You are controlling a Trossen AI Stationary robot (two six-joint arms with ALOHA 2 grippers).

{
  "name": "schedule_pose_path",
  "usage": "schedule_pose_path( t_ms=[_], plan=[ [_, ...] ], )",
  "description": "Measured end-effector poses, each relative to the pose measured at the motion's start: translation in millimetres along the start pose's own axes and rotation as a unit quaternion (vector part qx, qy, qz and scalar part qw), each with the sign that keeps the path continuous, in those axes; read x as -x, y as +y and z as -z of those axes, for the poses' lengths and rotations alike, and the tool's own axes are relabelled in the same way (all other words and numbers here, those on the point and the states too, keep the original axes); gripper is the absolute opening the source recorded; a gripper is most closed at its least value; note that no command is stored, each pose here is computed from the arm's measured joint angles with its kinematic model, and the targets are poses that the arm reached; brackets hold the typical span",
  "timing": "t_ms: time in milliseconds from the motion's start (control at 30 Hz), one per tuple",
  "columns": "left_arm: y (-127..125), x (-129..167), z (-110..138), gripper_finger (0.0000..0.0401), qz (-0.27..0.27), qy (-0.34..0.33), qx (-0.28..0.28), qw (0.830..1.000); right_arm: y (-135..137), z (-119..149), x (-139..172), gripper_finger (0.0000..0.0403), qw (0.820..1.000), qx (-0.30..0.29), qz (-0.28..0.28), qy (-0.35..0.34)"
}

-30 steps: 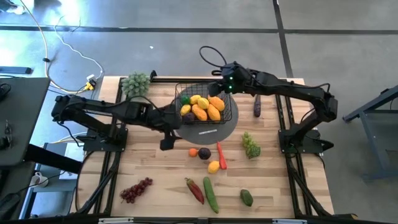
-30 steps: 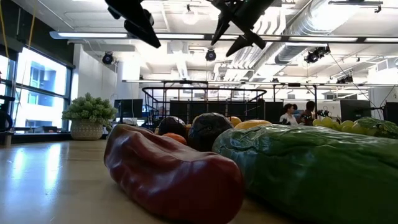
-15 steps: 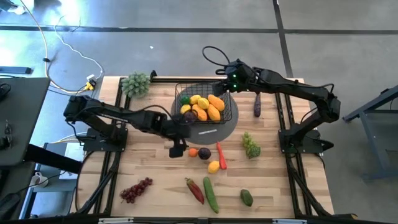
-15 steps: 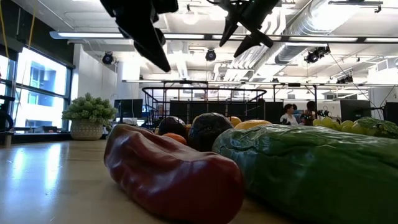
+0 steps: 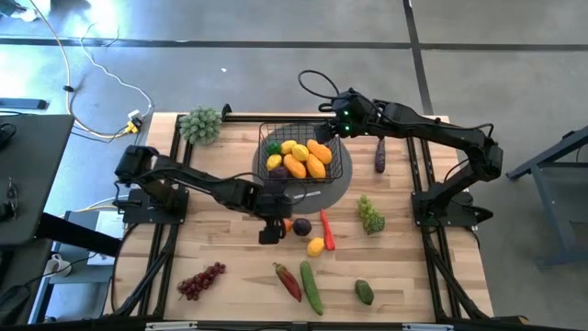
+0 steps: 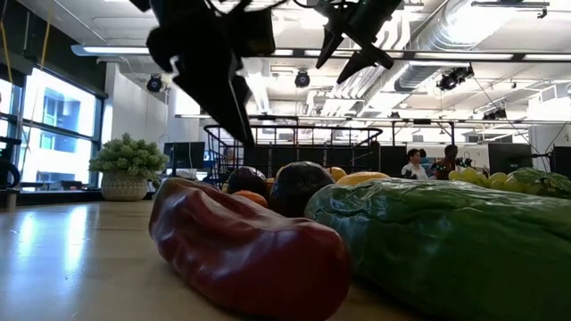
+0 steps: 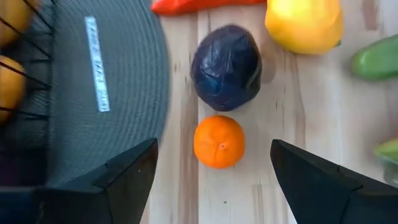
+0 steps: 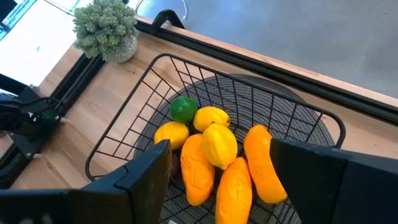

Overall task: Build produce basket
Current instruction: Put the orange into the black wire basket

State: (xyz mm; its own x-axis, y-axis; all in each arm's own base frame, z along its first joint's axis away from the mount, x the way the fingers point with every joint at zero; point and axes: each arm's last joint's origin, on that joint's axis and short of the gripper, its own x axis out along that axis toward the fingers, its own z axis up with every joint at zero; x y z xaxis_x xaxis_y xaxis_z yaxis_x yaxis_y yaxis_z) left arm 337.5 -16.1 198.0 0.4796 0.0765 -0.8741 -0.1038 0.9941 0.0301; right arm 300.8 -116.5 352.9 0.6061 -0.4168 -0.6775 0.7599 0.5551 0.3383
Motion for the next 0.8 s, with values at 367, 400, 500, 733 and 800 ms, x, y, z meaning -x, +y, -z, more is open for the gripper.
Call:
schedule_pose_path(
  t_ms=[367, 400, 500, 733, 800],
  plan=[
    [-7, -30, 3, 0.0300, 0.012, 0.020, 0.007, 1.000, 0, 1, 0, 0.0255, 1.000, 0.000, 0.000, 0.006],
    [-7, -32, 3, 0.0300, 0.012, 0.020, 0.008, 1.000, 0, 1, 0, 0.0255, 1.000, 0.000, 0.000, 0.007],
    [-8, -38, 6, 0.0300, 0.010, 0.030, 0.009, 0.999, -1, 1, 0, 0.0255, 1.000, -0.001, 0.002, 0.009],
    [-9, -56, 8, 0.0300, 0.006, 0.038, 0.015, 0.999, -1, 2, 0, 0.0255, 1.000, -0.001, 0.002, 0.009],
    [-9, -59, 8, 0.0300, 0.004, 0.036, 0.019, 0.999, -1, 2, 0, 0.0255, 1.000, -0.001, 0.002, 0.009]
  ],
)
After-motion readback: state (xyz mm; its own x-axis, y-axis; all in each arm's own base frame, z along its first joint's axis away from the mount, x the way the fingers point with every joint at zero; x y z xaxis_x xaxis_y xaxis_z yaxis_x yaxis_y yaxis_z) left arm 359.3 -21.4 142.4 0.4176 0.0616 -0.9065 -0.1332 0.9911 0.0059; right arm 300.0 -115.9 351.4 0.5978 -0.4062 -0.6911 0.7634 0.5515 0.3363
